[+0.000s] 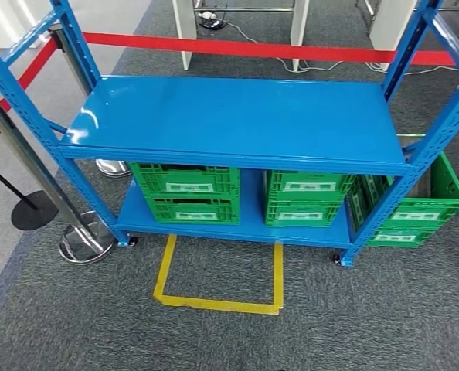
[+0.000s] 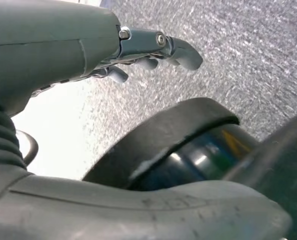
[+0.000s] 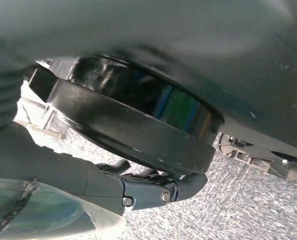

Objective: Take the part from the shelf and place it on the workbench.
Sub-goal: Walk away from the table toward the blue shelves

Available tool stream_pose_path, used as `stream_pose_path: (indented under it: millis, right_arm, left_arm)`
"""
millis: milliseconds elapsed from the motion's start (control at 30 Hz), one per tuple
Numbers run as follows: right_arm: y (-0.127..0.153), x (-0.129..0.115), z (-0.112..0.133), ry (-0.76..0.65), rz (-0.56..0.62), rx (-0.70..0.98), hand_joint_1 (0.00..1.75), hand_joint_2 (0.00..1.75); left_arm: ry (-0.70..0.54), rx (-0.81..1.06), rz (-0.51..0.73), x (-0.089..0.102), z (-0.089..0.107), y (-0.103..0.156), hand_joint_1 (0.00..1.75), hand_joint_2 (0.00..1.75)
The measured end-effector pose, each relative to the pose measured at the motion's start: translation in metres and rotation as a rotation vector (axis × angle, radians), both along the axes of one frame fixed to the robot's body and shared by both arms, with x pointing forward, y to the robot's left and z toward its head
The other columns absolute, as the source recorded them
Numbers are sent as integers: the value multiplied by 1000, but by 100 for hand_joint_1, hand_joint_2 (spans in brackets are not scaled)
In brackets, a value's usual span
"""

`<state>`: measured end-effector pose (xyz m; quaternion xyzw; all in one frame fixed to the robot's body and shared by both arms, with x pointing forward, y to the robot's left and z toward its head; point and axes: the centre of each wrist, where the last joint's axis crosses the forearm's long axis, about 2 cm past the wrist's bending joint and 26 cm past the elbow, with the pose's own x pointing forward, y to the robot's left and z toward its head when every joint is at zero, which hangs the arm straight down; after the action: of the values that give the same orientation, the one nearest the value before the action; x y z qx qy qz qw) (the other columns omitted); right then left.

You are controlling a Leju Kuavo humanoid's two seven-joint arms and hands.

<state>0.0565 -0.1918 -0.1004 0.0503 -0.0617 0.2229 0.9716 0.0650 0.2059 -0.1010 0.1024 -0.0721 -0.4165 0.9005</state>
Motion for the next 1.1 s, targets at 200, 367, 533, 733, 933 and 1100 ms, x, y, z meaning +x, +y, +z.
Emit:
stream_pose_path:
  millis: [200,367,533,733,933,1100]
  right_arm:
    - [-1,0,0,22,1,-2,0,175]
    - [-1,0,0,25,-5,-1,0,175]
    - [-1,2,0,21,-11,0,0,175]
    - [-2,9,1,6,-24,-4,0,175]
    - [-2,9,1,-1,-36,-5,0,0]
    - [-3,2,0,11,-43,-3,0,0]
  left_arm:
    - [2,9,-12,0,0,-1,0,175]
    - [1,10,-12,0,0,-1,0,175]
    - [1,10,-13,0,0,-1,0,175]
    - [4,7,-12,0,0,-1,0,131]
    - [-3,-2,-23,-5,-1,-1,0,0]
    - [6,-4,-26,-9,-1,-1,0,0]
